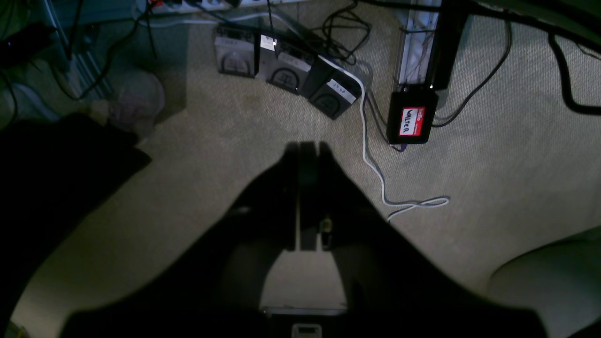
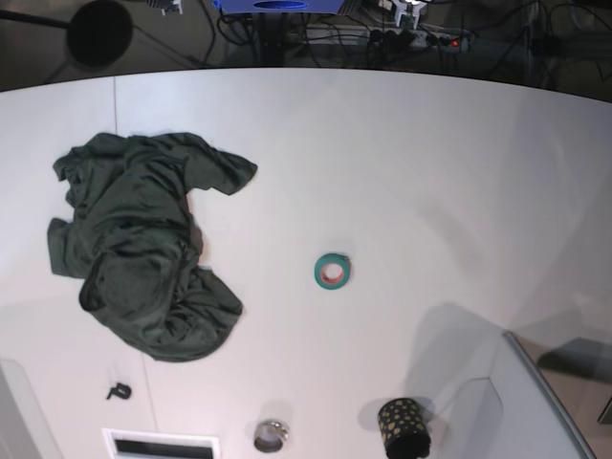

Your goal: Layout the t-shirt on the table in an organized manner, then fold the t-shirt properly

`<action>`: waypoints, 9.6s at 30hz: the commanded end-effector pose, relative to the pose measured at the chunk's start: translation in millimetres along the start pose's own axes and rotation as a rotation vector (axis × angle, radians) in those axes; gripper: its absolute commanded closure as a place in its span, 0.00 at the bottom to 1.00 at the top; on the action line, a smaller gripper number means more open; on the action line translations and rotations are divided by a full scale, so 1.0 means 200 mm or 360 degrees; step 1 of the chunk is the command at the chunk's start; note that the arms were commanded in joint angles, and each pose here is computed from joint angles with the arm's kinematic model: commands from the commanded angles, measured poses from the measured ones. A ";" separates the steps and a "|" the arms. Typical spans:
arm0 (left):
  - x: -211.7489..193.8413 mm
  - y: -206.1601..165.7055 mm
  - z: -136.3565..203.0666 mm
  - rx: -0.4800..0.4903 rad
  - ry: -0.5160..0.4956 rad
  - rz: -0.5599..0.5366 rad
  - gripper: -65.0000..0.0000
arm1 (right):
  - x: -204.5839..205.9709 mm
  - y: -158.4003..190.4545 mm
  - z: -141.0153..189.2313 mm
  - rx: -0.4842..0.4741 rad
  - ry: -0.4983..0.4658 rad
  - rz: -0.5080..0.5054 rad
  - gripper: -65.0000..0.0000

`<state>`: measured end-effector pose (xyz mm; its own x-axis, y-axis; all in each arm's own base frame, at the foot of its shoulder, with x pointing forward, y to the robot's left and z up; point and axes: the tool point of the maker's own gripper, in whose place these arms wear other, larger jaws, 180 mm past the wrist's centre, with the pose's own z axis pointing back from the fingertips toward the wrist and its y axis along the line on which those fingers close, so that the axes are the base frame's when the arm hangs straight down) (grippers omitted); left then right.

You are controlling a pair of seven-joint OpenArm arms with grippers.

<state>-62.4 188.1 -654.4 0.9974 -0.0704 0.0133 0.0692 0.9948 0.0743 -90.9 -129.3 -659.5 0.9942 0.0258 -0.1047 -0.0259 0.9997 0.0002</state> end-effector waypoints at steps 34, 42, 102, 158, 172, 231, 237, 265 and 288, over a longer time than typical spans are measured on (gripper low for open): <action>0.10 0.18 0.63 0.0082 -0.0642 -0.0162 1.00 | 0.09 -0.27 0.62 -0.0221 -0.0278 -0.0133 0.99; 0.63 0.26 1.00 0.0141 -0.1142 -0.0291 1.00 | 0.40 -0.40 1.05 -0.0347 -0.0602 -0.0166 0.99; 2.27 -0.56 0.85 -0.0376 -0.1336 -0.0078 1.00 | 1.76 -0.35 1.73 -0.0233 -0.1520 0.0156 0.96; 1.87 -0.25 0.99 -0.0229 -0.1327 -0.0253 1.00 | 1.97 -0.48 1.49 -0.0148 -0.1345 -0.0013 0.91; 1.91 -0.08 1.00 -0.0145 -0.1346 -0.0119 1.00 | 1.83 0.10 1.77 -0.0010 -0.1612 0.0505 1.00; 2.34 -0.80 1.41 -0.0754 -0.1534 -0.0318 0.66 | 1.26 0.76 1.34 0.0444 -0.1204 0.1007 0.62; 2.29 -0.94 1.12 -0.0610 -0.1298 -0.0543 0.66 | 1.44 0.29 1.38 0.0173 -0.1289 0.0614 0.50; 1.78 -1.30 1.34 -0.0725 -0.1184 -0.1035 0.66 | 2.44 -0.18 1.32 0.0170 -0.1153 0.0592 0.95; 2.37 -1.01 1.19 -0.0383 -0.1210 -0.0872 0.66 | 1.57 0.00 1.27 0.0483 -0.1105 0.0235 1.00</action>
<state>378.7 -65.0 -441.0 0.5781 -0.4850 0.6562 0.6168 0.7862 0.0377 240.1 -127.1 -447.3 0.8439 0.0609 0.5330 -0.2165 0.9477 0.2346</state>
